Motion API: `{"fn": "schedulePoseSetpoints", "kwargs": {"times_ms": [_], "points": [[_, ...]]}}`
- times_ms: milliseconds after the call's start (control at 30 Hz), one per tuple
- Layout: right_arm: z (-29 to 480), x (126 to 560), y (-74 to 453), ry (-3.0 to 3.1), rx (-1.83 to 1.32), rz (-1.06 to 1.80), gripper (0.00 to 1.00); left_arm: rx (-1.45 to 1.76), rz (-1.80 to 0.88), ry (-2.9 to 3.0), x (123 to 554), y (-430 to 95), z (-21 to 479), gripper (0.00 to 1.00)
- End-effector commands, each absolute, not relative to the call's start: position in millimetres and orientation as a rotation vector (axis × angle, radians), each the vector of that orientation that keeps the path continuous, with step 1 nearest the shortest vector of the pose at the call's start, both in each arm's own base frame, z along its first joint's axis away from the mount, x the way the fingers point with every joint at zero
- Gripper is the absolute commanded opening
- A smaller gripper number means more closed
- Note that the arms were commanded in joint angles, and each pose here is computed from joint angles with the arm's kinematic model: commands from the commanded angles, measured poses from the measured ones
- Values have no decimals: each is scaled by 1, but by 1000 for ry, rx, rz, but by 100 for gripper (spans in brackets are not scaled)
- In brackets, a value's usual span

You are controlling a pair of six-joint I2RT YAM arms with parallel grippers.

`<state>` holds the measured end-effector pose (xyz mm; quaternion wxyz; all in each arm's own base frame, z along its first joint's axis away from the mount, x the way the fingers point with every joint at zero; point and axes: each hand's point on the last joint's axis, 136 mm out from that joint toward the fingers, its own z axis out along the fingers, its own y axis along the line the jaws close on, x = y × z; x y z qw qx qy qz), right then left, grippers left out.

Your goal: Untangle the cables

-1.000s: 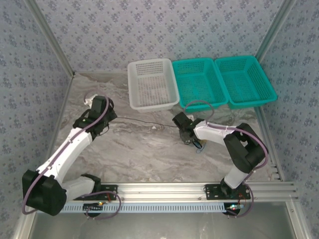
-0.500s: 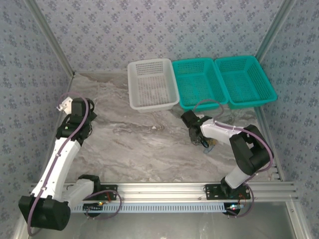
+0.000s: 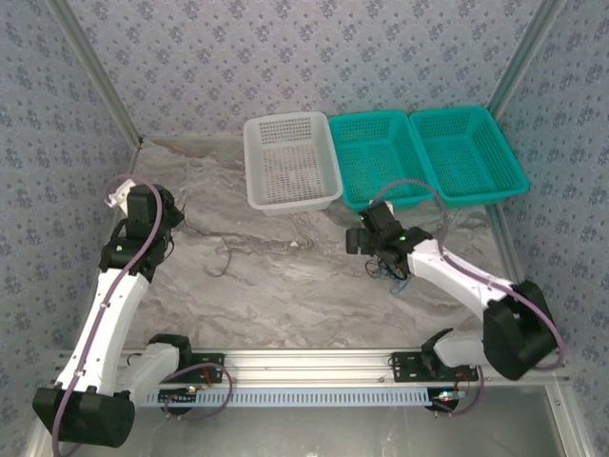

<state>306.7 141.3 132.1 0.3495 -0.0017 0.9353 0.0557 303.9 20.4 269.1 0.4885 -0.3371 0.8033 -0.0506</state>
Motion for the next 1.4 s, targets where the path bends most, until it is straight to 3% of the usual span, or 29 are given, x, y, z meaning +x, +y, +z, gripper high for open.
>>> {"fn": "schedulePoseSetpoints", "kwargs": {"times_ms": [0,200,500,833,1067,1367], "points": [[152,307,140,2342,91,240,100,-727,-246,1878,313,6,308,0],[168,303,136,2274,184,475,100,-552,-479,1878,327,-35,334,0],[213,295,195,2071,-181,916,100,-179,-754,1880,326,-109,375,0],[270,286,271,1772,-695,934,100,170,-1063,1953,311,-191,384,0],[270,323,286,1743,-585,828,100,322,-1214,1952,304,-238,385,0],[233,341,311,1763,-510,935,99,344,-1365,1927,304,-262,384,0]]}}
